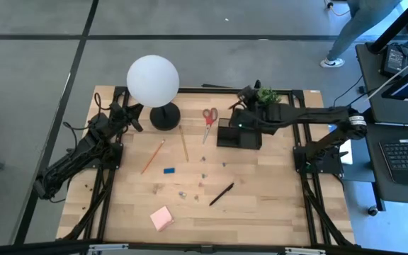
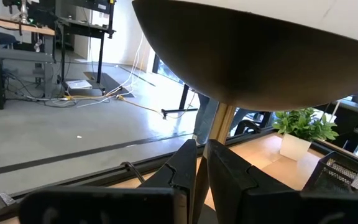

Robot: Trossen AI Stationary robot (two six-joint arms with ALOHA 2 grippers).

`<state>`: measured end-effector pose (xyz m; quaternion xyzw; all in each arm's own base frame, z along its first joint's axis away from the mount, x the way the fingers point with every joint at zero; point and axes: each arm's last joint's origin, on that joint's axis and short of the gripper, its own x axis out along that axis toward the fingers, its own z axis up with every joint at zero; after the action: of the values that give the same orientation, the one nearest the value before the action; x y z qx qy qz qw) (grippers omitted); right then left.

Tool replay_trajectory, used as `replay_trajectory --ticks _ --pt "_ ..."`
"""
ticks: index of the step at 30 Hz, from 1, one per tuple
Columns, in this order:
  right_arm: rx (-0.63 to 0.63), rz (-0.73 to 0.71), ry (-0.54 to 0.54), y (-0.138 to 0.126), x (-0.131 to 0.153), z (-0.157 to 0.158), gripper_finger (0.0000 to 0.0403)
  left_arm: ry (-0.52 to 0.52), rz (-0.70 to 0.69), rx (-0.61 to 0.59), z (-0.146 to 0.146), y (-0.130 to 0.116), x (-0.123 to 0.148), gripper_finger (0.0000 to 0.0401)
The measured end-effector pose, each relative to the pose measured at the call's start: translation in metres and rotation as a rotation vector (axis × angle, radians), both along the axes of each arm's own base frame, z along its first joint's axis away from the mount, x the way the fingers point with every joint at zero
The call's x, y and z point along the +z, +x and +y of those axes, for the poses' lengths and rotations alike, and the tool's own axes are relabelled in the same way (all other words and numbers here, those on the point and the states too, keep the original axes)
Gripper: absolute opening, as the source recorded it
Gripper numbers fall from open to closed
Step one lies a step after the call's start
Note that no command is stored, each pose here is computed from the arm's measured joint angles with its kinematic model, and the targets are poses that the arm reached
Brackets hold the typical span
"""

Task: Pick and place office supplies into organizer
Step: Put the left black pen into the black desk organizer

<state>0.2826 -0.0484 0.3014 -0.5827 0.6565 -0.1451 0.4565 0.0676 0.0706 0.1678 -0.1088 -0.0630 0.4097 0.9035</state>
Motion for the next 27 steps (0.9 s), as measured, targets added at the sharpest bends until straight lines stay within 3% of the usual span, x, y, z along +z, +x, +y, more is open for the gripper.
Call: replay_trajectory --ticks 15,27 --pt "0.124 0.107 -0.015 0.0 -0.066 0.009 0.0048 0.0 0.001 0.0 0.0 0.0 0.0 0.0033" --pt "0.193 0.174 -0.04 0.0 -0.083 0.009 0.0048 0.0 0.0 0.0 0.0 0.0 0.0 0.0033"
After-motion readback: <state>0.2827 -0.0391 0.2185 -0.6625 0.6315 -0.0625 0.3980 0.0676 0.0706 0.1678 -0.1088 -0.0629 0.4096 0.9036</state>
